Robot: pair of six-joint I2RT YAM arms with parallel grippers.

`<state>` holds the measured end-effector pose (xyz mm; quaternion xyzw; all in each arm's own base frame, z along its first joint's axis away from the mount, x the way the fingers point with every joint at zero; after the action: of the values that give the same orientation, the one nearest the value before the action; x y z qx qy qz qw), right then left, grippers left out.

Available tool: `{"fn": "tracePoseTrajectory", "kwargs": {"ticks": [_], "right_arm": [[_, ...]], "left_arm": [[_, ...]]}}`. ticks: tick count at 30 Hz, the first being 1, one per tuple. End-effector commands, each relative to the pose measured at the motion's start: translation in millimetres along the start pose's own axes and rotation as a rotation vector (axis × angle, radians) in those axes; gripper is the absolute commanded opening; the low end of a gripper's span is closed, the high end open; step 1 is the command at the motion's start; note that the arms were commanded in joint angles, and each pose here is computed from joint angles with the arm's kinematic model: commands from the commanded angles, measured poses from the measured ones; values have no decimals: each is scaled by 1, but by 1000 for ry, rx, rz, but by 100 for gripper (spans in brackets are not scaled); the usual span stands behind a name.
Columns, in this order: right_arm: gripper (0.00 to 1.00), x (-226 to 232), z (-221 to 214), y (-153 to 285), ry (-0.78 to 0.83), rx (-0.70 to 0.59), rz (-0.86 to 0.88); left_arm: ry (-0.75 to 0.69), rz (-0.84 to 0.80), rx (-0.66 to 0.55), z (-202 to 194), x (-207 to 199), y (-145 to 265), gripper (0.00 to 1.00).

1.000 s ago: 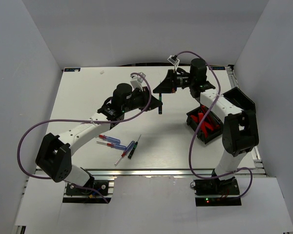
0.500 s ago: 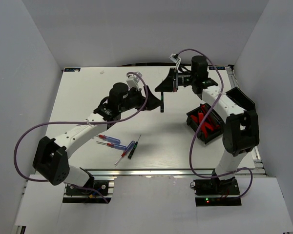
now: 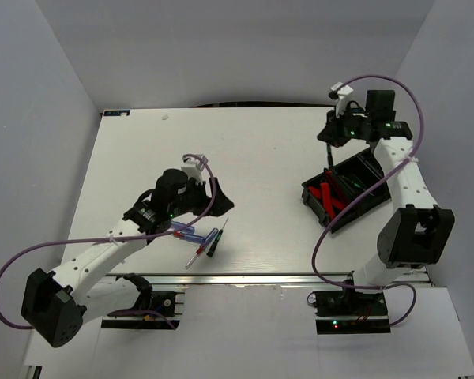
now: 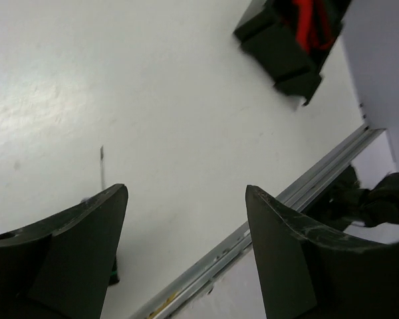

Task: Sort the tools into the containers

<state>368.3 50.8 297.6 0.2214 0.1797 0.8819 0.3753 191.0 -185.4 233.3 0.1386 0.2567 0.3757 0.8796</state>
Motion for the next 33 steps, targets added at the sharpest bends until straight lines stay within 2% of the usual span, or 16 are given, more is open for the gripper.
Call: {"fn": "tracePoseTrajectory", "kwargs": {"ticks": [1, 9, 17, 18, 19, 21, 22, 24, 30, 33], "right_arm": [[0, -33, -26, 34, 96, 131, -231], [0, -85, -57, 36, 90, 229, -400], [0, -117, -83, 16, 34, 285, -414], [4, -120, -84, 16, 32, 287, -417], [18, -123, -87, 13, 27, 294, -417], [29, -126, -88, 13, 15, 294, -415], [38, -127, -87, 14, 13, 291, -418], [43, -129, -87, 15, 8, 287, -413], [45, -121, -63, 21, 4, 207, -356], [52, -100, -43, 26, 72, 167, -154]], "left_arm": [[15, 67, 57, -20, 8, 13, 82], [34, 82, 126, -43, 15, 11, 82], [47, 100, 197, -56, 20, 6, 81], [51, 105, 212, -59, 21, 4, 81], [53, 108, 222, -61, 21, 3, 80], [60, 113, 241, -64, 23, 2, 79], [64, 114, 256, -66, 23, 0, 78], [68, 117, 277, -69, 24, -2, 76], [64, 137, 352, -73, 28, -12, 71], [52, 155, 381, -73, 30, -18, 68]]}}
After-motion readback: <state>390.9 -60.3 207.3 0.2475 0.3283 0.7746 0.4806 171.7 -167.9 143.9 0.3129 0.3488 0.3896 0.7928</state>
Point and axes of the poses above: each gripper's point midway between its finger pads, its own y axis back along the fingers, its own x axis along the line the jaws close on, z = x × y, the point moved 9 cm from there along y, back along the fingers, and after that the axes turned 14 degrees about -y, right-handed, at the moved point
